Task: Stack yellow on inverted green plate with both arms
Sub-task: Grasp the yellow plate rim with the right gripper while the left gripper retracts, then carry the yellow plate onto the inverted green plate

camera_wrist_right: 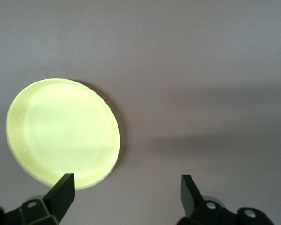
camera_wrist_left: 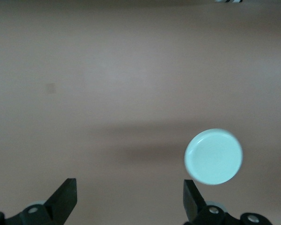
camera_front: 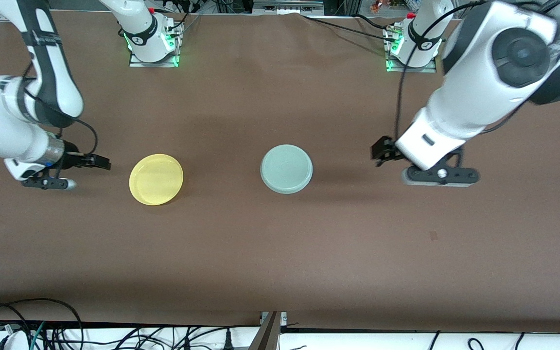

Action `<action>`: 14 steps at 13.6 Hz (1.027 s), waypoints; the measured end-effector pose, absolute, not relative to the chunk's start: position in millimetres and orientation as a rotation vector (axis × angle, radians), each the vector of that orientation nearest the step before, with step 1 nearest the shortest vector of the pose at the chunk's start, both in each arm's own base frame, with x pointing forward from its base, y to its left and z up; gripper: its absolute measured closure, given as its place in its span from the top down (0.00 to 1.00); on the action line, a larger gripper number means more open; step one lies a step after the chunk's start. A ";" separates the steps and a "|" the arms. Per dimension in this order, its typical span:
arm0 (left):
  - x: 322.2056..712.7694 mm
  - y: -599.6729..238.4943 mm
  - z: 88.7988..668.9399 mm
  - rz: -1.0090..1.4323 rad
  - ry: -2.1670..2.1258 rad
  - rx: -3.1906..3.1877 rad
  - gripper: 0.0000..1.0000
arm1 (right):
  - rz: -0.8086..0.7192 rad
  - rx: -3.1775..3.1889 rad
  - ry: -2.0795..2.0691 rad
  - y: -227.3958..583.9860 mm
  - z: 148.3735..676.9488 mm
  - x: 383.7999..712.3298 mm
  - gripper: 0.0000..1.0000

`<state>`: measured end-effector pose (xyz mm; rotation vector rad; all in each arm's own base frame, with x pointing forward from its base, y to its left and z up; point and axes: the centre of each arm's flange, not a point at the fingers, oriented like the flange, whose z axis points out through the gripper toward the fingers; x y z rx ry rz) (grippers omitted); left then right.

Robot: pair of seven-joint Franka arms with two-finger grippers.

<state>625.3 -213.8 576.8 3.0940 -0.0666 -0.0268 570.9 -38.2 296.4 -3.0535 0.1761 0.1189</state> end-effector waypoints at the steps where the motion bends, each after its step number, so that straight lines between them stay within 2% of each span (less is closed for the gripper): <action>1: 619.9 -183.2 583.6 -0.041 -0.127 3.105 1.00 | 0.089 -3.040 0.216 -38.4 273.7 561.3 1.00; 6: 576.0 -37.5 578.4 -0.170 -0.230 3.131 1.00 | 0.066 -3.030 0.268 -32.9 209.7 552.5 0.97; 7: 566.7 -31.1 577.1 -0.179 -0.233 3.132 1.00 | 0.066 -3.031 0.260 -29.1 202.2 552.5 0.91; 14: 551.8 -8.6 589.3 -0.141 -0.189 3.137 1.00 | 0.072 -3.029 0.233 -15.8 183.2 552.1 0.09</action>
